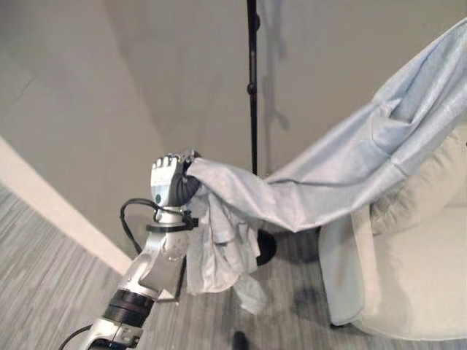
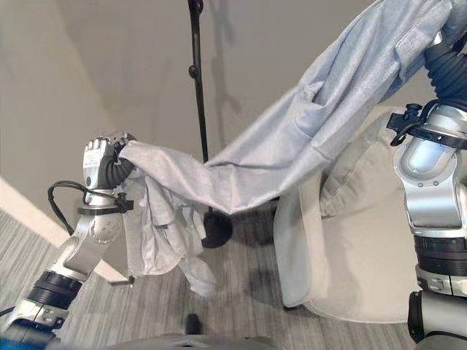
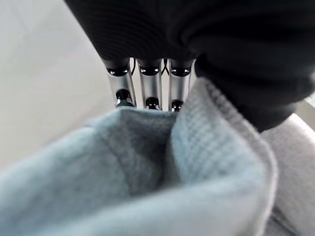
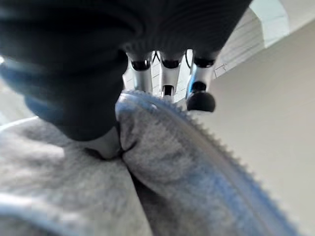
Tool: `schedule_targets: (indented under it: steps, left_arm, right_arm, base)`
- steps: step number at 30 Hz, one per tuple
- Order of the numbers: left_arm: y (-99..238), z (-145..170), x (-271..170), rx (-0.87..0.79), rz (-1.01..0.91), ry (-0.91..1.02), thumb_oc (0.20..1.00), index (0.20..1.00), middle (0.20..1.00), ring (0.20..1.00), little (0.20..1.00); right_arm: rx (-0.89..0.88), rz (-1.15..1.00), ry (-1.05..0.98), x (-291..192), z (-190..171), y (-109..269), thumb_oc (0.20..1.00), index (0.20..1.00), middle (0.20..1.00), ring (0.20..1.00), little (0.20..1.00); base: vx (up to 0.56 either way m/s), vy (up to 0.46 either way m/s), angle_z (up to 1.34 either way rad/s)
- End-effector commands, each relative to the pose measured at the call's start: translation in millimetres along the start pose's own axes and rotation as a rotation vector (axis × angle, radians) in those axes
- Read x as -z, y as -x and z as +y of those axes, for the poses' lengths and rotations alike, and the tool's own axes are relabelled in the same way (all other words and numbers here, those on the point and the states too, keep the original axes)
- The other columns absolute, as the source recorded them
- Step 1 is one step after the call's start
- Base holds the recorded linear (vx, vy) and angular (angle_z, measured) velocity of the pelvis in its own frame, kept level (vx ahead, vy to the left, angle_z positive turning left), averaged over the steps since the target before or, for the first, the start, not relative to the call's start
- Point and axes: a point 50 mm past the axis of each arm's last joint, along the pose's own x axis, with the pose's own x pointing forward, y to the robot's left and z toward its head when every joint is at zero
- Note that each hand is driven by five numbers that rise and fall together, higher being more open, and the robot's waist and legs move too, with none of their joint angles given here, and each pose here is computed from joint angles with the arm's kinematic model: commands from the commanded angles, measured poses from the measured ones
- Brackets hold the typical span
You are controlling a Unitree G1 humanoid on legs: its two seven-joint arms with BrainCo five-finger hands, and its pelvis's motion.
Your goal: Hang the clothes on the sofa on the clothes rack.
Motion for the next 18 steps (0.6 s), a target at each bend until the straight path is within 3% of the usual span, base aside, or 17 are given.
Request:
schedule_targets:
  steps: [1, 9, 18]
  left_arm:
    - [-8, 15, -4, -0.051, -0.055, 0.001, 0.200, 0.200, 0.200, 0.200, 0.200]
    - [-17, 29, -3, -0.074, -0.093, -0.054, 0.200, 0.200, 0.200, 0.200, 0.200]
    - [-56, 67, -4, -0.277, -0.193, -0.196, 0.200, 0.200, 0.200, 0.200, 0.200]
  right_arm:
    - [-0.009, -0.023, 0.022, -1, -2, -4, 0.200, 0.200, 0.200, 0.200, 0.200]
    - [0.054, -0.003, 0.034, 0, -5, -1, 0.200, 0.200, 0.200, 0.200, 0.200]
    - [0.157, -0.039, 0.114, -1, -18, -11, 0.200, 0.200, 0.200, 0.200, 0.200]
  base:
    - [0.22, 0.133, -0.36]
    - [0.15, 0.115, 0.00]
    - [0.19, -0.122, 0.02]
